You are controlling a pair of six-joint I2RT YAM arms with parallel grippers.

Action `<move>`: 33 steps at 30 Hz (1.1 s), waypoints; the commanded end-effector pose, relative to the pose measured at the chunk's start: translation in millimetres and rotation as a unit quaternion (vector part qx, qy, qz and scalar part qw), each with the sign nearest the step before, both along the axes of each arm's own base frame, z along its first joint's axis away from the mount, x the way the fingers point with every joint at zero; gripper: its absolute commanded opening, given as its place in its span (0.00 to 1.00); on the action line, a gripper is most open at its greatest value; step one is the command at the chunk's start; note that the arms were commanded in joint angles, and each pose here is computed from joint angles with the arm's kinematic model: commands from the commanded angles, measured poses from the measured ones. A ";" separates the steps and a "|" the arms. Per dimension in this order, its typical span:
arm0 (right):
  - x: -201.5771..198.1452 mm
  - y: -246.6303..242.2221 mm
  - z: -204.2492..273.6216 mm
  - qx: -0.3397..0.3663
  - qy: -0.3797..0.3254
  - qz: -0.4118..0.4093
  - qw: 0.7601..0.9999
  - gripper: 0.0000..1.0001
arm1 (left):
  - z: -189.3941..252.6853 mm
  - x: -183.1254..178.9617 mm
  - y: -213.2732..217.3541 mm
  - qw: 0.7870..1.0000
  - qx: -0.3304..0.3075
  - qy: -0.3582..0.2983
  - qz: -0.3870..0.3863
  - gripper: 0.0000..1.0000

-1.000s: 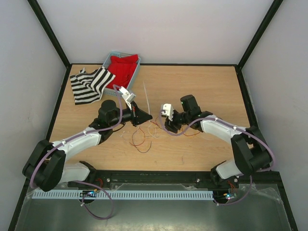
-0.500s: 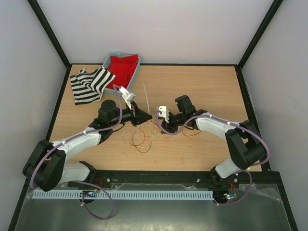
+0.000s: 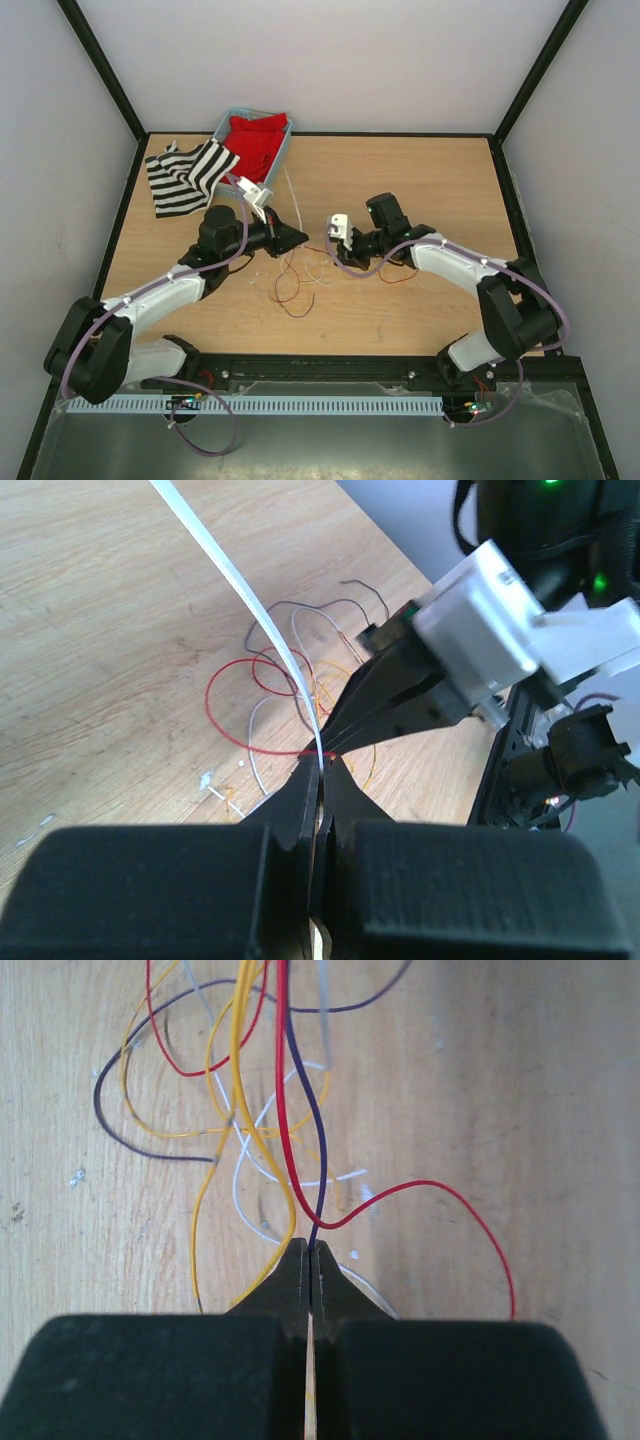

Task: Zip-tie the wires
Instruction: Adjust the cable at the center of the board.

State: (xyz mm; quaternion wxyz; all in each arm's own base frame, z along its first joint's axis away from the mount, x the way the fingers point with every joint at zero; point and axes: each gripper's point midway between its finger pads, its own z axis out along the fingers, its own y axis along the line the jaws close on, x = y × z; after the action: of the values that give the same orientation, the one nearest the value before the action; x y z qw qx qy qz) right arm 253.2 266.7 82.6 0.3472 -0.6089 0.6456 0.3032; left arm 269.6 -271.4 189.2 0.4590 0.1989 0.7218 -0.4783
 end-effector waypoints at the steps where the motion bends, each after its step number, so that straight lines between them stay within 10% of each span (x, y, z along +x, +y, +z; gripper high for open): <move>1: 19.0 -6.3 47.6 0.042 -0.037 -0.028 0.998 0.00 | 28.6 10.4 13.5 0.999 -0.017 -0.023 0.041 0.00; 33: 76.9 -72.7 94.8 0.155 -0.029 -0.237 0.959 0.00 | 65.9 28.9 21.3 0.996 -0.007 -0.053 0.068 0.00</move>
State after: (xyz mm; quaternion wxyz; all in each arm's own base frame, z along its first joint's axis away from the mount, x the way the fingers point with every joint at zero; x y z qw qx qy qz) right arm 323.3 201.1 170.6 0.5030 -0.4112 0.7029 0.2894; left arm 292.6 -251.8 235.9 0.5070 0.1656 0.7185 -0.4465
